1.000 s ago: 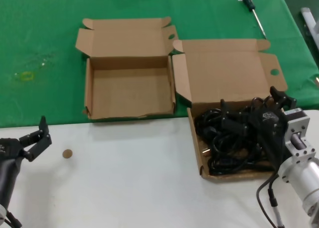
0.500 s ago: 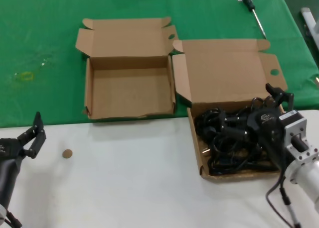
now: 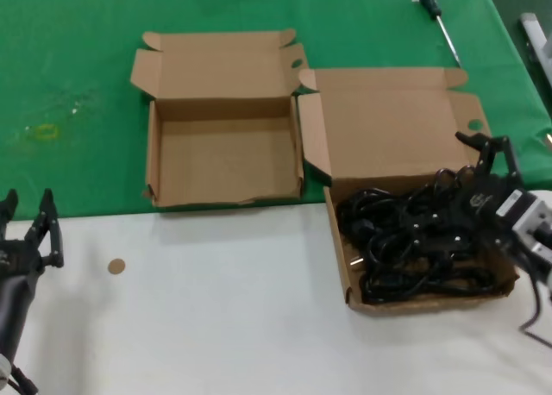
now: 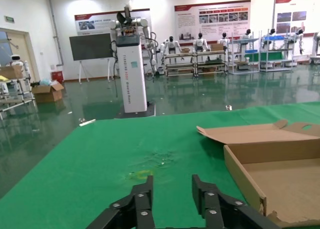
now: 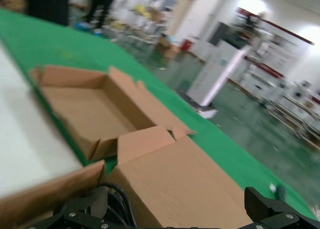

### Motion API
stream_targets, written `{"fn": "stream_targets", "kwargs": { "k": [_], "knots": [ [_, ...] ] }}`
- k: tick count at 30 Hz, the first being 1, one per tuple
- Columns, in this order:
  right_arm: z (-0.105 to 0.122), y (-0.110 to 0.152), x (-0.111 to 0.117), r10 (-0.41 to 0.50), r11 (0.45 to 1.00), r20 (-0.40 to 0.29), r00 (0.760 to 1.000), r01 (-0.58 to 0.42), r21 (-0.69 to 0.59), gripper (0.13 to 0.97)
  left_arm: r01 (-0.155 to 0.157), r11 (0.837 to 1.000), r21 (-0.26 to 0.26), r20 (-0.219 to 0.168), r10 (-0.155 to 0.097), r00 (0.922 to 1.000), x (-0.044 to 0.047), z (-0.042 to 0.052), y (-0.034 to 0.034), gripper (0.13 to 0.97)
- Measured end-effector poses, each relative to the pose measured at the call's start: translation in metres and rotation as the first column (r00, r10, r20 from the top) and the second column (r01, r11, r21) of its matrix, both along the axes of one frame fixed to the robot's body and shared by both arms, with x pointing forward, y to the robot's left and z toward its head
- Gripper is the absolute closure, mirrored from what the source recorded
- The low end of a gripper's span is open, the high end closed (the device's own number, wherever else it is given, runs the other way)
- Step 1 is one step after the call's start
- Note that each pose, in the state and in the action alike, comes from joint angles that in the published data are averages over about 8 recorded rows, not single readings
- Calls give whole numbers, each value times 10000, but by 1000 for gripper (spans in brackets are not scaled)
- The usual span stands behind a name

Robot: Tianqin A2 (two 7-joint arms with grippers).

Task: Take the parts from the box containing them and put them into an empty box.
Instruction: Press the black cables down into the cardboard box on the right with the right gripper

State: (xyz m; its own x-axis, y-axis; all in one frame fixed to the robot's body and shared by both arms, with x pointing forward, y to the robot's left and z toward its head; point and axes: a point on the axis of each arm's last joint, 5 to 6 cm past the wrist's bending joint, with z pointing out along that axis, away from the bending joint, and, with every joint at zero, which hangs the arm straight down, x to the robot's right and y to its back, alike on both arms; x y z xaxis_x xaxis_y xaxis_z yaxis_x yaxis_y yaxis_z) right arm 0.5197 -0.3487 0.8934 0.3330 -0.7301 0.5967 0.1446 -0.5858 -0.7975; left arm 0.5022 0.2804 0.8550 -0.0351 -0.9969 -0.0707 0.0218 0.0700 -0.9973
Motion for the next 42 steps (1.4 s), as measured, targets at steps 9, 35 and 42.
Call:
{"fn": "stream_targets", "kwargs": {
  "k": [9, 35, 42],
  "knots": [
    [326, -334, 85, 1863, 9445, -238, 9822, -1857, -2709, 130, 0, 10000, -1, 0, 0, 10000, 0, 0, 0, 824],
    [679, -624, 556, 4583, 5668, -1475, 8765, -4161, -7110, 130, 0, 10000, 0, 0, 0, 10000, 0, 0, 0, 945],
    [610, -617, 689, 4667, 5114, -1432, 8728, -3984, -7614, 138, 0, 10000, 0, 0, 0, 10000, 0, 0, 0, 945]
  ]
}}
